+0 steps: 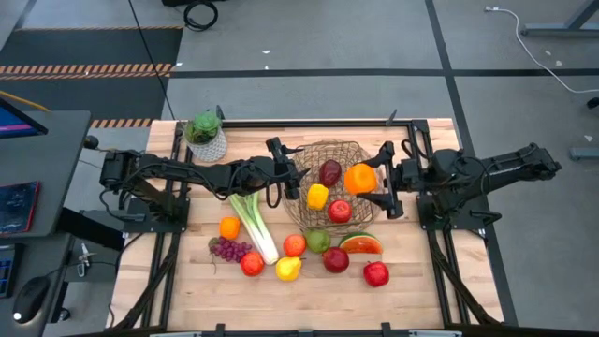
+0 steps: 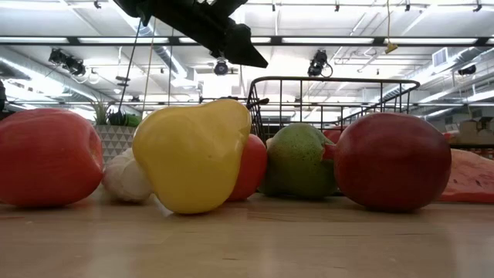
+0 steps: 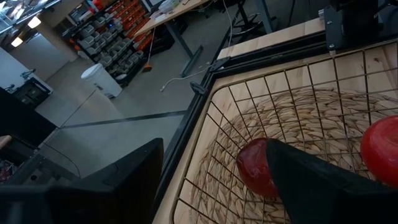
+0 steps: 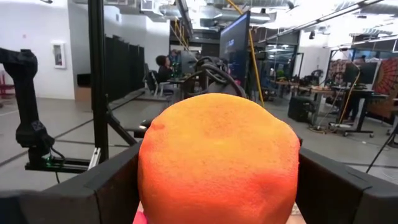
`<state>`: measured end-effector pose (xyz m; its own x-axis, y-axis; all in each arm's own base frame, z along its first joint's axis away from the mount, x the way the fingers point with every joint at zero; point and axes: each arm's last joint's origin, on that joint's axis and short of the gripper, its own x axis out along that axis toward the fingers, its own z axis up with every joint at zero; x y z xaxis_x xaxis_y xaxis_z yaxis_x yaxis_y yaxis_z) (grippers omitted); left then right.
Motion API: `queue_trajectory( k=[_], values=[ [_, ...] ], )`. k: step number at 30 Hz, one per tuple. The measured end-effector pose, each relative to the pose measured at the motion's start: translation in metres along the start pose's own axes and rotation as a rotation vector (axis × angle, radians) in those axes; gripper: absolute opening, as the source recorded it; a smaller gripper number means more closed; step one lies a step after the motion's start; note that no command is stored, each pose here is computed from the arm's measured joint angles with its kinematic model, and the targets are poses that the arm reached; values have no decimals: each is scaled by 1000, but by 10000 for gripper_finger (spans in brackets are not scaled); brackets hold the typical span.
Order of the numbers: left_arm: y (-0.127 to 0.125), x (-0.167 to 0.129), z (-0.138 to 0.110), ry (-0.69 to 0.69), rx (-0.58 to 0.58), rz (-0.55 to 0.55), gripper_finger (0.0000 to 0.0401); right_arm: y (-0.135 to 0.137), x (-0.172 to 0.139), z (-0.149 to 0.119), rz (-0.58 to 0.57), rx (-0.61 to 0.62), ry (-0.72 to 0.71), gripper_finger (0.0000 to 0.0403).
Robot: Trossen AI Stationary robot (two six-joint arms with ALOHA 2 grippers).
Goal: Build produce basket
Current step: Put the orange into the brown wire basket
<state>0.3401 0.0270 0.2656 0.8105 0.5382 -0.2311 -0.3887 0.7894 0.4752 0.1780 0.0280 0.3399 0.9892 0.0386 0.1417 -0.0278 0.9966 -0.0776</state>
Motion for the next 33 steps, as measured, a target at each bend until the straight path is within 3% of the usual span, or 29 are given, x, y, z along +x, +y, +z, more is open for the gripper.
queue_trajectory(
  k=[12, 33],
  values=[
    [0, 0, 0, 0, -1, 0, 288, 1, 8, -8, -22, -52, 47, 351],
    [0, 0, 0, 0, -1, 0, 288, 10, 42, -56, 33, -480, 308, 351]
  ],
)
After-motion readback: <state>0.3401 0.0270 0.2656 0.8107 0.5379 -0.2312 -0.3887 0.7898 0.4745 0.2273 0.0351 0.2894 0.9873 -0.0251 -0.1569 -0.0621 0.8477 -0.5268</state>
